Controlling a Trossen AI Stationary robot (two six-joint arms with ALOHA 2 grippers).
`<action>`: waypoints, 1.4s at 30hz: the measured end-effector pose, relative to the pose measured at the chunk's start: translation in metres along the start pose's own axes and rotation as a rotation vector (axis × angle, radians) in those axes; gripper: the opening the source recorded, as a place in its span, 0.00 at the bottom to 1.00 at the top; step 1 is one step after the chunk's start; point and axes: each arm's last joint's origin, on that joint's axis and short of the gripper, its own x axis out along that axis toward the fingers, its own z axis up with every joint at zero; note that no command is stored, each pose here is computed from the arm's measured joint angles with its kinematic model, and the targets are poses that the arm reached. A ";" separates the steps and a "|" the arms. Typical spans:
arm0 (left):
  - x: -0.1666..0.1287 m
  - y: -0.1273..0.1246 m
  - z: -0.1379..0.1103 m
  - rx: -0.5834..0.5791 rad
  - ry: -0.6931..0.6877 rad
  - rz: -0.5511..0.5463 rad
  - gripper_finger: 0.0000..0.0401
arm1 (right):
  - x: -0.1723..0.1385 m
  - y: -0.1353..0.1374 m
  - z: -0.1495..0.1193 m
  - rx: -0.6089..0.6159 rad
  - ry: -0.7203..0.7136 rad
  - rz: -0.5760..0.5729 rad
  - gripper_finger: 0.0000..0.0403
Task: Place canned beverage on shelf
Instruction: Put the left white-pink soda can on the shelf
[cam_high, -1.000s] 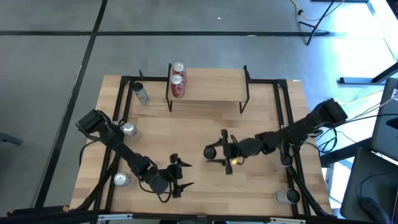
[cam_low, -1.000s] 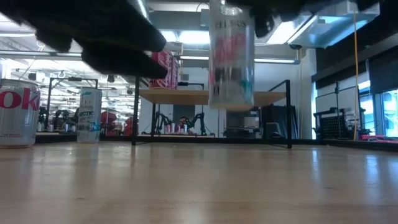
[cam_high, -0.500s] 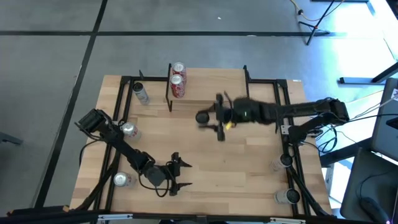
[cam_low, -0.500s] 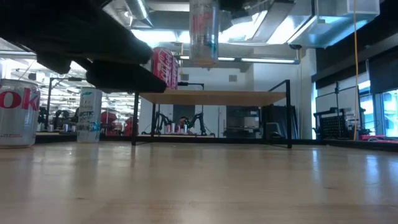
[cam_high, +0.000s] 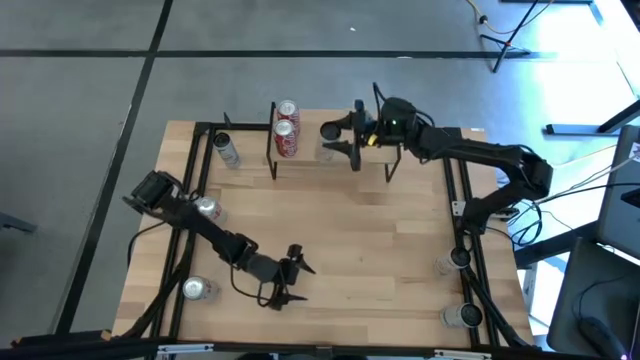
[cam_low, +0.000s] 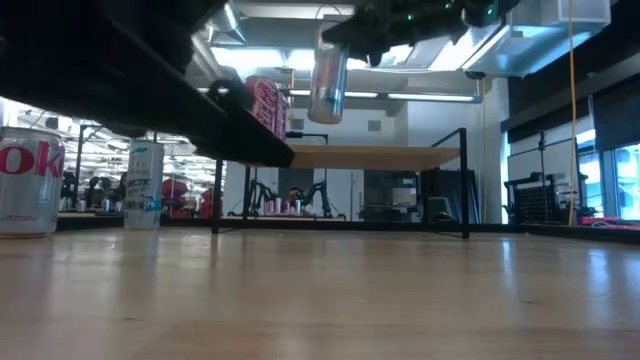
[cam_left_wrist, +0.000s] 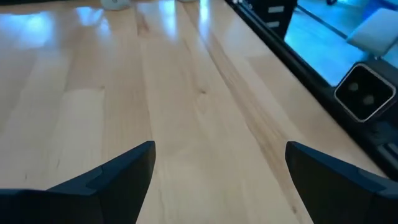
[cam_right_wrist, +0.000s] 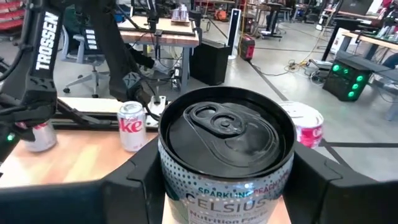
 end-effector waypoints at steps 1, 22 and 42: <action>0.000 0.004 -0.002 0.003 0.009 -0.013 0.88 | 0.001 -0.007 -0.001 0.004 -0.002 -0.005 0.53; -0.038 0.091 -0.052 -0.168 0.008 -0.329 0.88 | 0.065 -0.104 -0.010 0.081 0.094 0.053 0.53; -0.047 0.118 -0.059 -0.158 0.002 -0.397 0.88 | 0.064 -0.101 -0.017 0.024 0.150 0.105 0.84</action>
